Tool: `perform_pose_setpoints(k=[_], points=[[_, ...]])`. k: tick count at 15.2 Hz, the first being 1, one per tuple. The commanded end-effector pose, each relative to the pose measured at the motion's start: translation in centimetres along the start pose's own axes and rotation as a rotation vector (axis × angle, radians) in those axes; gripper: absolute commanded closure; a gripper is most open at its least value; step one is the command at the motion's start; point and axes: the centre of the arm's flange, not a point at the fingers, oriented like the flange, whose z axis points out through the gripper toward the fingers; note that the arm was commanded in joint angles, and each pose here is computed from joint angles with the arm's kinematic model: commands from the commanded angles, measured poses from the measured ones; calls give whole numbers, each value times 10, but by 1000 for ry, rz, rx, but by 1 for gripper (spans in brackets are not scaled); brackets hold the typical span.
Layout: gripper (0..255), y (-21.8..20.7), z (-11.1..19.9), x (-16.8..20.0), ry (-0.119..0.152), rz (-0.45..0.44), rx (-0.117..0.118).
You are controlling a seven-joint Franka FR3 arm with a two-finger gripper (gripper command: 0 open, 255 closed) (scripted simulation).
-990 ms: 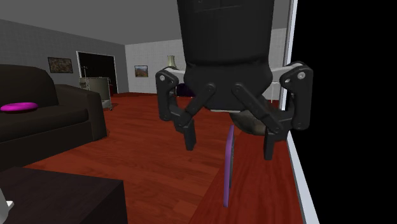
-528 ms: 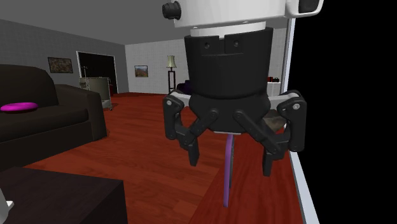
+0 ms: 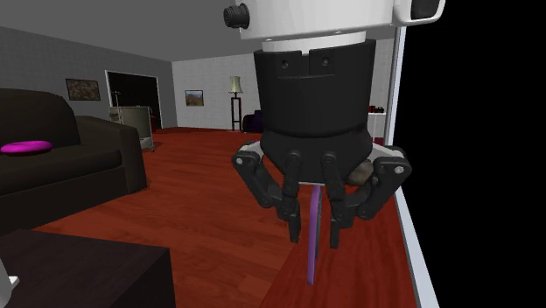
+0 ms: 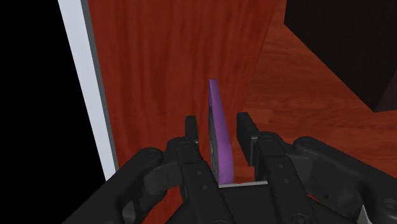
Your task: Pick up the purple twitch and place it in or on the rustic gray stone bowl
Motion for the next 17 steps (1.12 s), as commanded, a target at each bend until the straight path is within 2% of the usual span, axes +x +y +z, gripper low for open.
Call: perform_pose_setpoints(k=[1,8,17], points=[[255,0,0,0,0,0,0],[255,0,0,0,0,0,0],[255,1,-45,14,0,0,0]])
